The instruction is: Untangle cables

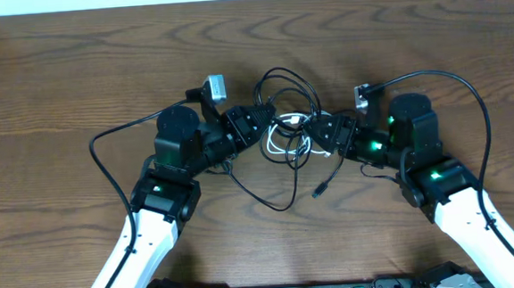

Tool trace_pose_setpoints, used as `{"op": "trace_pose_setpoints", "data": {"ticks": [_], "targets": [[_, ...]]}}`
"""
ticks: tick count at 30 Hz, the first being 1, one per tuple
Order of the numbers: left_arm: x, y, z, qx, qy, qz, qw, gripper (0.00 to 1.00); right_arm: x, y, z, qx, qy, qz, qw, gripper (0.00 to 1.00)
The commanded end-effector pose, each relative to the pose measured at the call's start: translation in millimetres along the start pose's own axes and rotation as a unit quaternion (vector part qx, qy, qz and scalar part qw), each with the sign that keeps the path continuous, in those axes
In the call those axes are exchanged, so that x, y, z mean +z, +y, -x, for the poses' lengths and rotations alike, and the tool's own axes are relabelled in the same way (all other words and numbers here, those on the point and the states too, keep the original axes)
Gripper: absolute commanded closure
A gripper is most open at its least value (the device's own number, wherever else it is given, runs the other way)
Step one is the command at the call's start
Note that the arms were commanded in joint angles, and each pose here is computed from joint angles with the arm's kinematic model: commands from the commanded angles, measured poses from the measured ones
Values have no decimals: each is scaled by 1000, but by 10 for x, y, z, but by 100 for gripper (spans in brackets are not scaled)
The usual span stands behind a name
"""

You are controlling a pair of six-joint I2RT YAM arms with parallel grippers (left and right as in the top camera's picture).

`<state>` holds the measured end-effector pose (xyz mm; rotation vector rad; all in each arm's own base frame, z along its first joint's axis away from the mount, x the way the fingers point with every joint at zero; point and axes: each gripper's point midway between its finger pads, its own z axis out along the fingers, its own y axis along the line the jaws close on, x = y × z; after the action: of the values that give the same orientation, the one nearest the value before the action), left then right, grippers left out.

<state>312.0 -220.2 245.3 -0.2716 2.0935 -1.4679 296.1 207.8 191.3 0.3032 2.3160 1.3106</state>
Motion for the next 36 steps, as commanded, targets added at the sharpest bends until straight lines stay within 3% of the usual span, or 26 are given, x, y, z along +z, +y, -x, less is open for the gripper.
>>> {"op": "trace_pose_setpoints", "data": {"ticks": [1, 4, 10, 18, 23, 28, 32, 36], "targets": [[27, -105, -74, 15, 12, -13, 1000, 92, 40, -82, 89, 56, -46, -35, 997, 37], [43, -168, -107, 21, 16, -24, 999, 92, 71, -137, 69, 52, -58, -57, 995, 41], [-6, -604, -54, 77, 7, -112, 991, 92, 108, -520, -73, 46, -48, -144, 987, 79], [-32, -705, -12, 101, -5, -130, 986, 92, 49, -810, -95, -63, -30, -214, 974, 92], [-55, -661, 65, 125, -18, -123, 984, 92, -43, -942, 22, -73, -49, -244, 966, 96], [-43, -303, 180, 92, -34, -53, 994, 91, 17, -656, -54, -85, -1, -149, 985, 99], [-32, 156, 160, 40, -41, 44, 997, 71, 58, -189, -162, -117, 52, -13, 992, 97], [-76, 483, 62, 3, -30, 112, 993, 67, -8, 224, -247, -150, 85, 100, 980, 98]]}}
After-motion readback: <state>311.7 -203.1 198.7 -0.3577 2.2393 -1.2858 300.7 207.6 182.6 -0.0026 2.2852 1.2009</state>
